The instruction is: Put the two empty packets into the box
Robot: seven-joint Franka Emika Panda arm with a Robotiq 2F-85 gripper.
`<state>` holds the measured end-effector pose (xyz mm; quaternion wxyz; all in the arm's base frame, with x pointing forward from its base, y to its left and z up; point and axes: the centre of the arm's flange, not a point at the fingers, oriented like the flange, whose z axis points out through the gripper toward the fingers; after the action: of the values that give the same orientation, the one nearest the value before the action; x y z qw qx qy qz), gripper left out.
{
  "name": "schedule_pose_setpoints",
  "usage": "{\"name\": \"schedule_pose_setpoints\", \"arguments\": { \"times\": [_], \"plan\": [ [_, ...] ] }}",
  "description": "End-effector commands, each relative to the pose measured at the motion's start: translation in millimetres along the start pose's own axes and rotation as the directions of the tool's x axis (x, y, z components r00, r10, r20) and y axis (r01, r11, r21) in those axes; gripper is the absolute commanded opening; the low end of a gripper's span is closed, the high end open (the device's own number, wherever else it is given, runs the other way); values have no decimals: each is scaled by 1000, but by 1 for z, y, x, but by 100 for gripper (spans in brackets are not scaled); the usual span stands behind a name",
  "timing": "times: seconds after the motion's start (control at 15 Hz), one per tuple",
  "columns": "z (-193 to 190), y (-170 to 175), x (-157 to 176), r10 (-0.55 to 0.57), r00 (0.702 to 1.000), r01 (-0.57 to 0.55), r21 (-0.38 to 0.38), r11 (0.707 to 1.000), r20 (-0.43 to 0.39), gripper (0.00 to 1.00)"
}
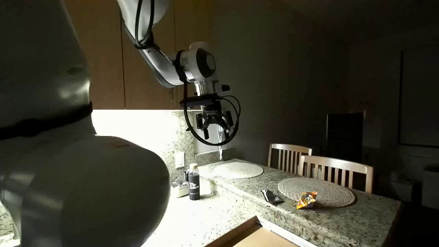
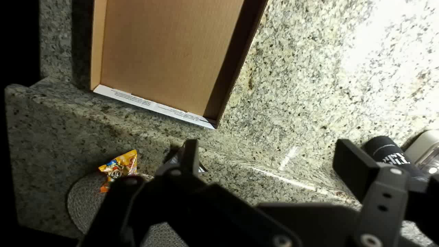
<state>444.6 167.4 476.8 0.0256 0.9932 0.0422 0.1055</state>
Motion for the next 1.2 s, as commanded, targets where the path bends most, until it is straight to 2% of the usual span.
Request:
{"name": "schedule_pose_setpoints", "arguments": {
  "times": [0.0, 0.4, 0.67, 0.87, 1.0, 1.13],
  "plan": [
    [0, 0, 0, 0, 1000, 0, 0, 1000, 0, 100],
    [0, 0, 0, 0, 1000, 0, 0, 1000, 0, 100],
    [4, 5, 23, 27, 997, -25, 38, 999, -71, 100],
    [8, 13, 50, 64, 987, -57, 53, 997, -145, 100],
    [15, 22, 77, 93, 984, -87, 46, 995, -150, 100],
    [25, 39, 112, 151, 982, -149, 29, 988, -116, 100]
  ]
}}
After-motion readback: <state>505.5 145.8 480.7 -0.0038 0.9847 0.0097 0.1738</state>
